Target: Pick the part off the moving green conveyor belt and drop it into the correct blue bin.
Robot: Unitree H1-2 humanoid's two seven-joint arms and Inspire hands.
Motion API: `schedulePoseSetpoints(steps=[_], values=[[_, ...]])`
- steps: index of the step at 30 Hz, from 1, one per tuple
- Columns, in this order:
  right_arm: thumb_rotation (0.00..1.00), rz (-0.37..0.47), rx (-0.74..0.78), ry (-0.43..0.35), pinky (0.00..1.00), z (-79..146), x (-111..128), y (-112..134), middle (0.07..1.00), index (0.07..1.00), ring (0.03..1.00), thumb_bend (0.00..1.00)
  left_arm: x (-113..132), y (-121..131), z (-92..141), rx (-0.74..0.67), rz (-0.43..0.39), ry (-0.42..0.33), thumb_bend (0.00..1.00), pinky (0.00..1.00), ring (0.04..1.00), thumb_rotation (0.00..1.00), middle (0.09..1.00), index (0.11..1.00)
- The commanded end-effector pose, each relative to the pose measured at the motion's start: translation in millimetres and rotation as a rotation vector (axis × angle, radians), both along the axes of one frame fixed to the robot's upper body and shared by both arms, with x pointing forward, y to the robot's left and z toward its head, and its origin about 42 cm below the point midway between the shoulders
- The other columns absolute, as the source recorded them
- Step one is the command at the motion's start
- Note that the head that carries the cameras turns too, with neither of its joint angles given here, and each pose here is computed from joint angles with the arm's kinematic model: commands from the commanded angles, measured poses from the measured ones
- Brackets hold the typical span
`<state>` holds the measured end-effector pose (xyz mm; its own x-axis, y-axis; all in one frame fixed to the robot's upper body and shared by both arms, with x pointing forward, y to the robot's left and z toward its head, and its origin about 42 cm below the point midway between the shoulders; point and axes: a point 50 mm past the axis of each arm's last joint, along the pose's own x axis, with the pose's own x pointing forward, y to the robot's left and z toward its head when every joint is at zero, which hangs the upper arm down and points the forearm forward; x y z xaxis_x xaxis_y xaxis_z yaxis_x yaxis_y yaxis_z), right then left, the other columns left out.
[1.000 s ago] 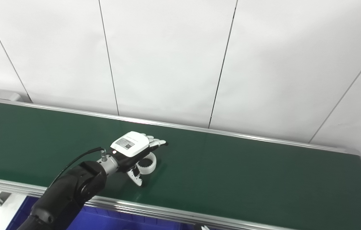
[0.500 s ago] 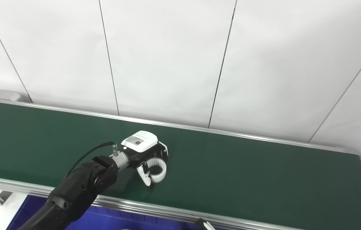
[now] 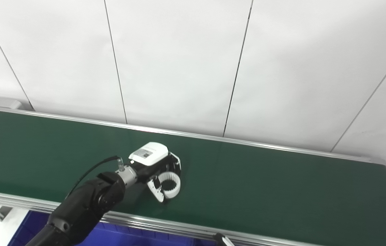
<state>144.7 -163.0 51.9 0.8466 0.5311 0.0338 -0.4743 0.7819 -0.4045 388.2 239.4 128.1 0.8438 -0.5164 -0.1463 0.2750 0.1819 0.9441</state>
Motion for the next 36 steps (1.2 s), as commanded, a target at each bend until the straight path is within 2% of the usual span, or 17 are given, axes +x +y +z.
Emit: schedulePoseSetpoints(steps=[1,6,10,11,12,14,20,22,27,31,33,36], values=[[0.86,0.016,0.043,-0.067,0.82,11,1,3,0.965,0.939,0.914,0.38,8,2,21,-0.023,-0.018,-0.064,0.51,0.19,0.429,0.0,0.494,0.383],[0.88,0.015,0.036,-0.067,0.81,11,-1,2,0.966,0.94,0.912,0.38,5,1,23,-0.038,-0.02,-0.065,0.51,0.19,0.428,0.0,0.496,0.38],[0.88,0.014,0.034,-0.071,0.83,11,-1,2,0.966,0.939,0.917,0.38,-1,4,34,-0.095,-0.036,-0.085,0.51,0.21,0.423,0.0,0.498,0.394],[0.88,0.014,0.034,-0.071,0.83,11,-1,2,0.966,0.939,0.917,0.38,-5,6,38,-0.12,-0.042,-0.1,0.51,0.21,0.423,0.0,0.498,0.395],[0.88,0.014,0.035,-0.072,0.83,11,-1,2,0.967,0.941,0.918,0.38,-8,9,43,-0.142,-0.045,-0.113,0.51,0.23,0.421,0.0,0.493,0.443],[0.89,0.013,0.035,-0.073,0.83,11,0,2,0.968,0.942,0.921,0.38,-18,16,53,-0.192,-0.038,-0.125,0.5,0.24,0.419,0.0,0.489,0.487],[0.89,0.017,0.041,-0.078,0.86,19,13,8,0.978,0.953,0.936,0.36,-49,37,77,-0.365,-0.039,-0.109,0.5,0.24,0.406,0.0,0.484,0.505],[0.93,0.019,0.042,-0.075,0.88,24,20,12,0.984,0.962,0.949,0.38,-55,40,81,-0.383,-0.047,-0.093,0.5,0.25,0.411,0.0,0.487,0.502],[0.92,-0.001,0.041,-0.064,0.86,36,41,18,0.97,0.961,0.932,0.41,-72,41,59,-0.453,-0.054,-0.018,0.5,0.23,0.407,0.0,0.485,0.503],[0.9,-0.019,0.039,-0.046,0.85,36,37,14,0.967,0.956,0.927,0.42,-86,36,44,-0.474,-0.044,0.023,0.5,0.25,0.415,0.0,0.487,0.499],[0.9,-0.023,0.035,-0.045,0.86,35,35,12,0.973,0.955,0.936,0.41,-92,33,38,-0.494,-0.044,0.026,0.5,0.32,0.429,0.0,0.481,0.496],[0.9,-0.026,0.028,-0.045,0.86,36,34,10,0.977,0.955,0.938,0.4,-100,33,34,-0.531,-0.031,0.055,0.5,0.32,0.43,0.0,0.479,0.496]])
